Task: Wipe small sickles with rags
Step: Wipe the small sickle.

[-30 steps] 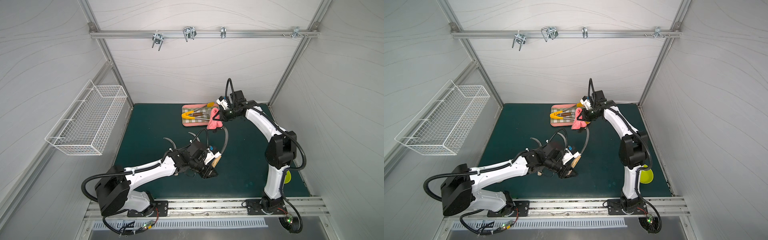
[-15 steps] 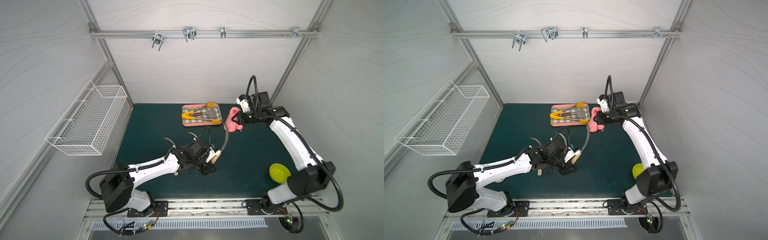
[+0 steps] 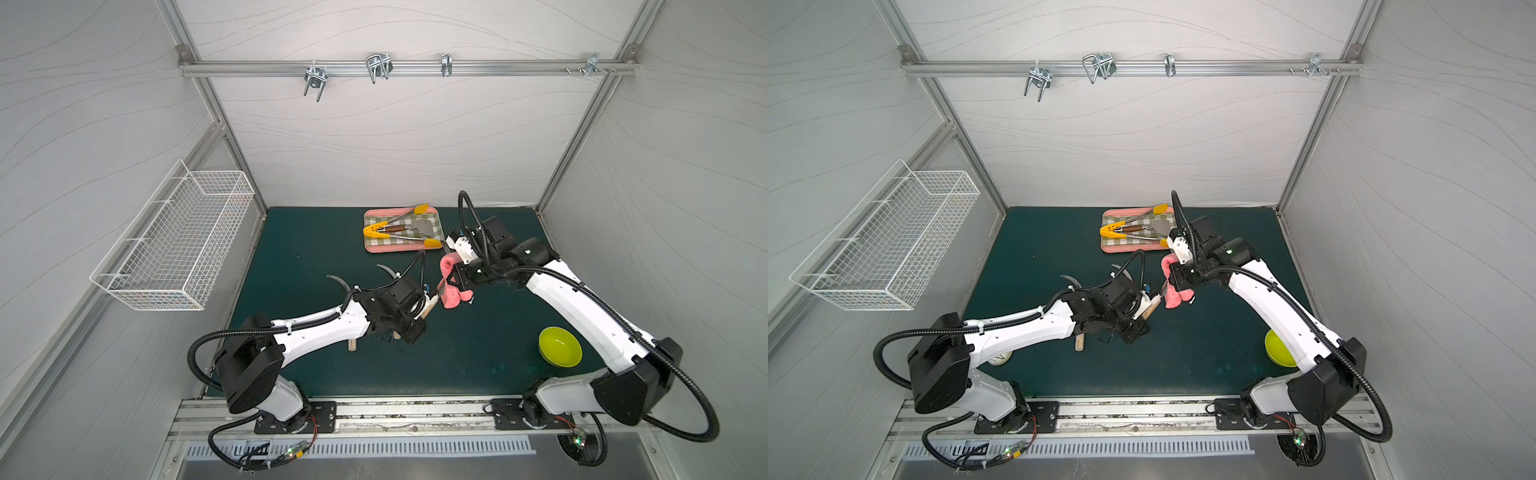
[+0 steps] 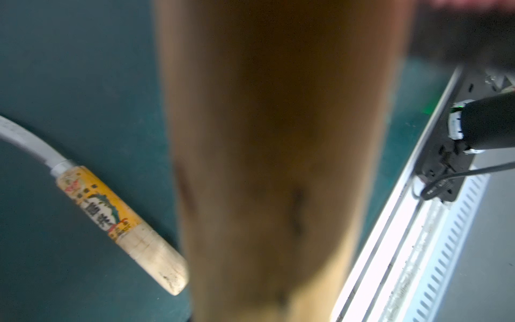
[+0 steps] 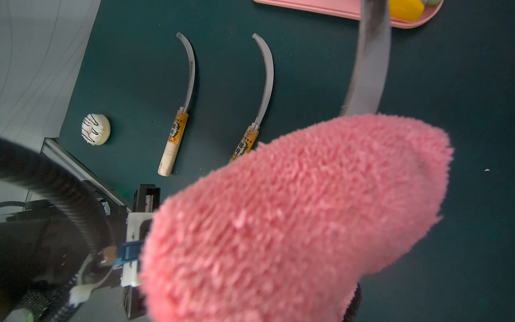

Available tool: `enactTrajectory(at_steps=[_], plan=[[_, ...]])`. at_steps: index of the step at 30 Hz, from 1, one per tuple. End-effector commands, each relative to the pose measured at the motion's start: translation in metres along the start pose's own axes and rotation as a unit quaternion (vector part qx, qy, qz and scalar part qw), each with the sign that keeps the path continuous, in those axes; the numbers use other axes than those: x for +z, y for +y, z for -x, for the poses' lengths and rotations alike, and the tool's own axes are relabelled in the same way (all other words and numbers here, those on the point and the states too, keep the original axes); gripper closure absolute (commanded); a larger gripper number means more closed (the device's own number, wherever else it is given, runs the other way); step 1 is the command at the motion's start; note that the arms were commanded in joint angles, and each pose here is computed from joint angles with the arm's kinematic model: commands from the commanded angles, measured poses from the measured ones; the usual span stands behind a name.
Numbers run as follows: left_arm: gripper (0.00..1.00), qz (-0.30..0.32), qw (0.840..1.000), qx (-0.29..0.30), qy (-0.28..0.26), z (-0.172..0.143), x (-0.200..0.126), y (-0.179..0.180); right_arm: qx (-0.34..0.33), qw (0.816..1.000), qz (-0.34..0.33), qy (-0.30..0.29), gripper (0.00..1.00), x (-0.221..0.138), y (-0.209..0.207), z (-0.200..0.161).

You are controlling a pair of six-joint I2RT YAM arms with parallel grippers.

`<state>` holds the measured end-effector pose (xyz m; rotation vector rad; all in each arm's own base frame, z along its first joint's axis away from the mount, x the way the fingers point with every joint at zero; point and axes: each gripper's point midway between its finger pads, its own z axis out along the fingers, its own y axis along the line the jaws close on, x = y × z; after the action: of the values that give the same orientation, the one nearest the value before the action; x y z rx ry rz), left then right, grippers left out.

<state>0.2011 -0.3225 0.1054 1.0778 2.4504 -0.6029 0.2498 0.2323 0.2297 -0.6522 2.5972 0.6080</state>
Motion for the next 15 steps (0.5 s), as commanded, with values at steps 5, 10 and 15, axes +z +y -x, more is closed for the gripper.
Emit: enactTrajectory(at_steps=[5, 10, 15], plan=[[1.00, 0.003, 0.998, 0.023, -0.066, 0.035, -0.018, -0.010, 0.042, 0.998, -0.011, 0.046, 0.96, 0.047, -0.011, -0.011], [1.00, 0.000, 0.996, 0.036, -0.076, 0.030, -0.025, -0.019, 0.060, 0.997, -0.016, 0.040, 0.96, 0.060, -0.028, 0.006], [1.00, -0.004, 0.996, 0.055, -0.075, 0.023, -0.031, -0.028, 0.069, 0.997, -0.009, 0.027, 0.97, 0.063, -0.048, 0.028]])
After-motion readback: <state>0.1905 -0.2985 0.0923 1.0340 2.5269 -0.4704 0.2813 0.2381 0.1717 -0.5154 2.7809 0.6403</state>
